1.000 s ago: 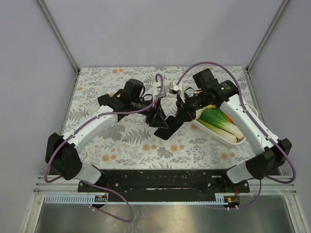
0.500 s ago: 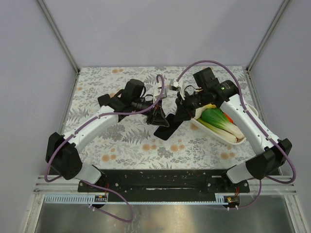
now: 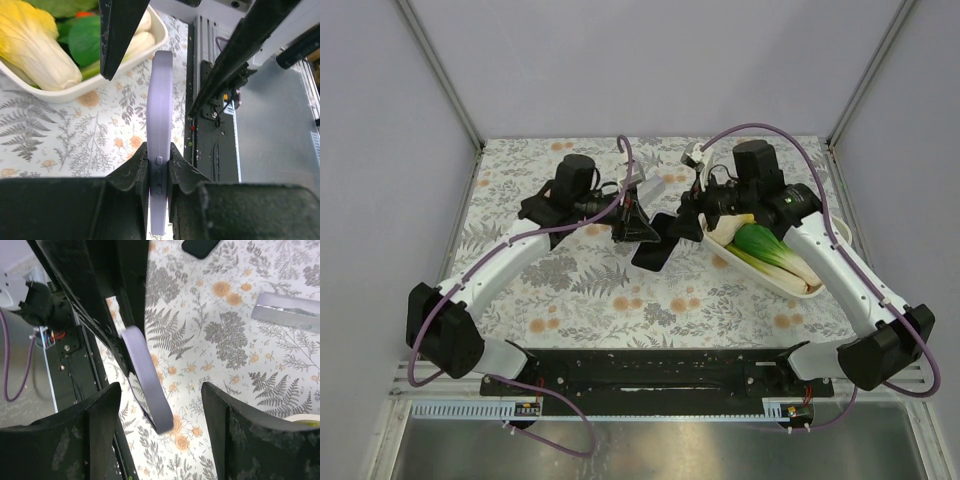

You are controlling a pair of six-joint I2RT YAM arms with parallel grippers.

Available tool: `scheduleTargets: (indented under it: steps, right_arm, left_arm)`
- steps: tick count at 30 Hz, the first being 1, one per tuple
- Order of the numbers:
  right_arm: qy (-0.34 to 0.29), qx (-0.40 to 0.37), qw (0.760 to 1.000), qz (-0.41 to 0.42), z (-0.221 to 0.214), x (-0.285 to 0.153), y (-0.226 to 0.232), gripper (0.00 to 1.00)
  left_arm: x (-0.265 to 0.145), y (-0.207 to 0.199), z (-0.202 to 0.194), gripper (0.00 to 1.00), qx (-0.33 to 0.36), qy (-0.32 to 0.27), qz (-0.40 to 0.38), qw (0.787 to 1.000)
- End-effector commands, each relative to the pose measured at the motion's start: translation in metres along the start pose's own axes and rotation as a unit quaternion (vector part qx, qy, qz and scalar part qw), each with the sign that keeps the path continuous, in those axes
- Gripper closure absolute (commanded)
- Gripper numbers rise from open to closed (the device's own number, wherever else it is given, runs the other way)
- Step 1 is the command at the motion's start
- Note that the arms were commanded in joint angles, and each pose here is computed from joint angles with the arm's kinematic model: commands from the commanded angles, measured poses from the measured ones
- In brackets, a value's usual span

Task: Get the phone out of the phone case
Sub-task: Pick up the phone at the center of the board.

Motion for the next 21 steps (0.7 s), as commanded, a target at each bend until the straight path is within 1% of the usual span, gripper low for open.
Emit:
scheduleTargets:
  steps: [1,4,9,12,15,20,21]
  right_arm:
    - [-0.099,0.005,0.995,0.025,0.025,-0.011,0.004,0.26]
    - [-0.124,0.028,0.99,0.056,0.026,-0.009,0.002,0.26]
    - [-0.132,0.048,0.984,0.108,0.031,0.0,0.002,0.28]
    - [-0.133,0.059,0.98,0.133,0.032,0.004,0.002,0.33]
    - [-0.131,0.065,0.978,0.146,0.03,0.007,0.002,0.38]
    - [-0.127,0.069,0.978,0.147,0.019,0.007,0.001,0.38]
    - [-0.137,0.056,0.978,0.149,0.021,0.006,0.002,0.38]
  left_arm:
    - [-0.023,-0.009,0.045,1.0,0.067,-0.081,0.014,0.994]
    - [-0.024,-0.01,0.046,1.0,0.066,-0.085,0.016,0.994]
    - [-0.023,-0.012,0.049,1.0,0.052,-0.108,0.018,0.993]
    - [-0.022,-0.011,0.049,1.0,0.045,-0.117,0.022,0.992]
    - [-0.022,-0.011,0.05,1.0,0.042,-0.124,0.024,0.991]
    - [-0.021,-0.01,0.05,1.0,0.032,-0.138,0.027,0.99]
    - [-0.021,-0.009,0.05,1.0,0.028,-0.141,0.029,0.989]
Point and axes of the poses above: each gripper's point midway between its finger pads, its own x axis out along the fingers, its own y axis along the line the jaws close on, z = x × y, the point moved 10 cm from there along -x, back along the fingers, and after that the axes turned 14 degrees about x, right-handed, at the moved point
